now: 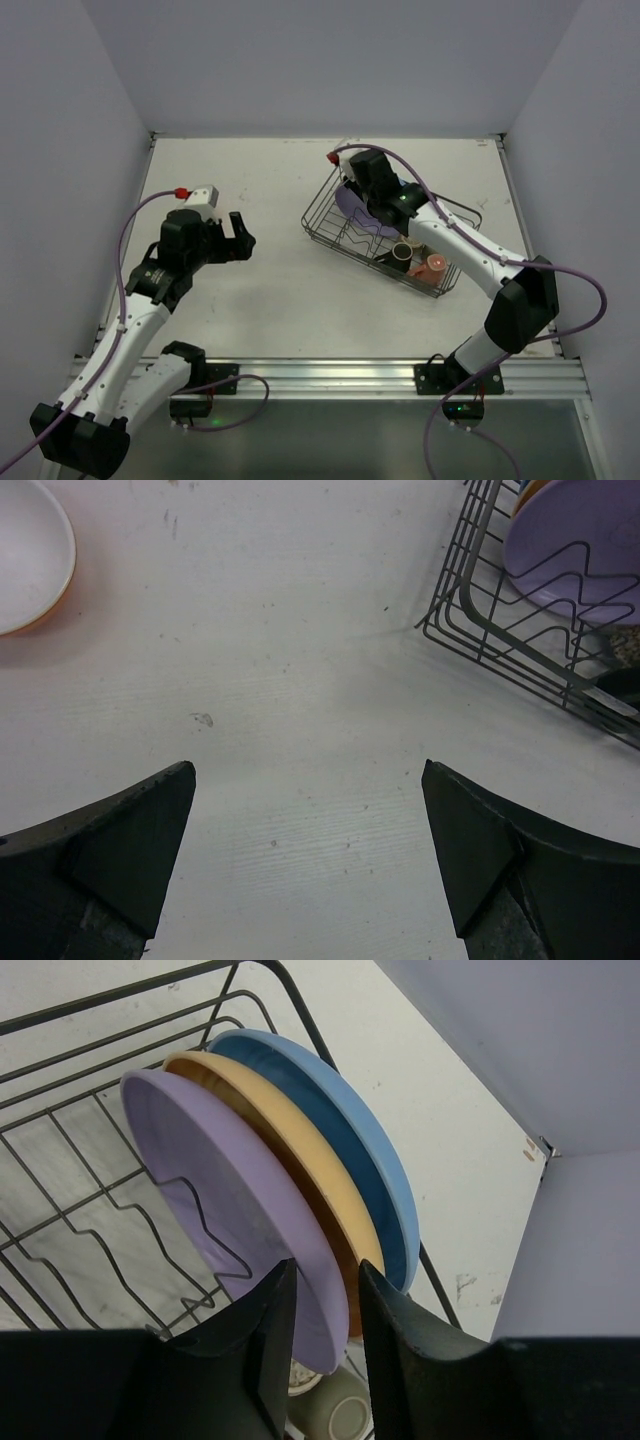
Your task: Unload the mixed dishes from the dish rack
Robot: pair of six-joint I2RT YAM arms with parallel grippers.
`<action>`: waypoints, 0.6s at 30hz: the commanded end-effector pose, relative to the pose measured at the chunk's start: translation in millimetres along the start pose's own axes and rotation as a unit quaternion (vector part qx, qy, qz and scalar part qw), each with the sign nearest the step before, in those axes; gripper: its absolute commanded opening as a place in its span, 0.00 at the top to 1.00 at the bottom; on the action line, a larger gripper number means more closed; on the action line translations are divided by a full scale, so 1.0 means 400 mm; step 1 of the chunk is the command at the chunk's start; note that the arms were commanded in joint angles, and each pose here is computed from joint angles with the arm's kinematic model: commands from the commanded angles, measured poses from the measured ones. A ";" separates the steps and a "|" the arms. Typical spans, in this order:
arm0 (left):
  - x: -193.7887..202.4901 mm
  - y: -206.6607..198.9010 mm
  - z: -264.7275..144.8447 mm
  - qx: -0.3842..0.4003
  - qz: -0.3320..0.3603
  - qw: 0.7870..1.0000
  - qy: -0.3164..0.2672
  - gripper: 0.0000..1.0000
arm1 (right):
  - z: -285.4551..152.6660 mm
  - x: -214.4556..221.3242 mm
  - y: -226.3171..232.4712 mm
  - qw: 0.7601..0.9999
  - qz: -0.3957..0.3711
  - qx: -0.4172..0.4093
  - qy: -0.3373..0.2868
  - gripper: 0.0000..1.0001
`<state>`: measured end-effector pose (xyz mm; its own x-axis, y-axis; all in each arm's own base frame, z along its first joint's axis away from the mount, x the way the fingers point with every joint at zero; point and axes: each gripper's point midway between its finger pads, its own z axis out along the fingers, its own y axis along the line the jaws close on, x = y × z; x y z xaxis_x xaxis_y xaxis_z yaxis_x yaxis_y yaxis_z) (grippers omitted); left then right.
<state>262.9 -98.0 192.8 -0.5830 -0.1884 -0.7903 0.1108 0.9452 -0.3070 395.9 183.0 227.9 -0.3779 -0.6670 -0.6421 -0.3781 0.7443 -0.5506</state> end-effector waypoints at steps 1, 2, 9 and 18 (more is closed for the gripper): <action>-0.025 -0.016 0.002 0.018 0.016 1.000 -0.019 0.00 | 0.006 -0.025 -0.011 1.000 -0.002 0.018 -0.017 0.67; -0.025 -0.015 0.000 0.017 0.016 1.000 -0.020 0.00 | 0.014 -0.019 -0.005 1.000 -0.007 0.016 -0.012 0.70; -0.027 -0.016 -0.003 0.019 0.018 0.999 -0.023 0.00 | 0.039 0.005 0.019 1.000 -0.013 0.011 0.003 0.70; -0.026 -0.016 -0.002 0.020 0.017 0.999 -0.022 0.00 | 0.063 0.035 0.044 1.000 -0.014 0.009 0.016 0.82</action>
<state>262.7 -98.8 193.6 -0.5819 -0.1883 -0.7911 0.1153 0.9439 -0.3095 403.0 186.4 205.3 -0.3841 -0.6966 -0.6060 -0.3843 0.7174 -0.5811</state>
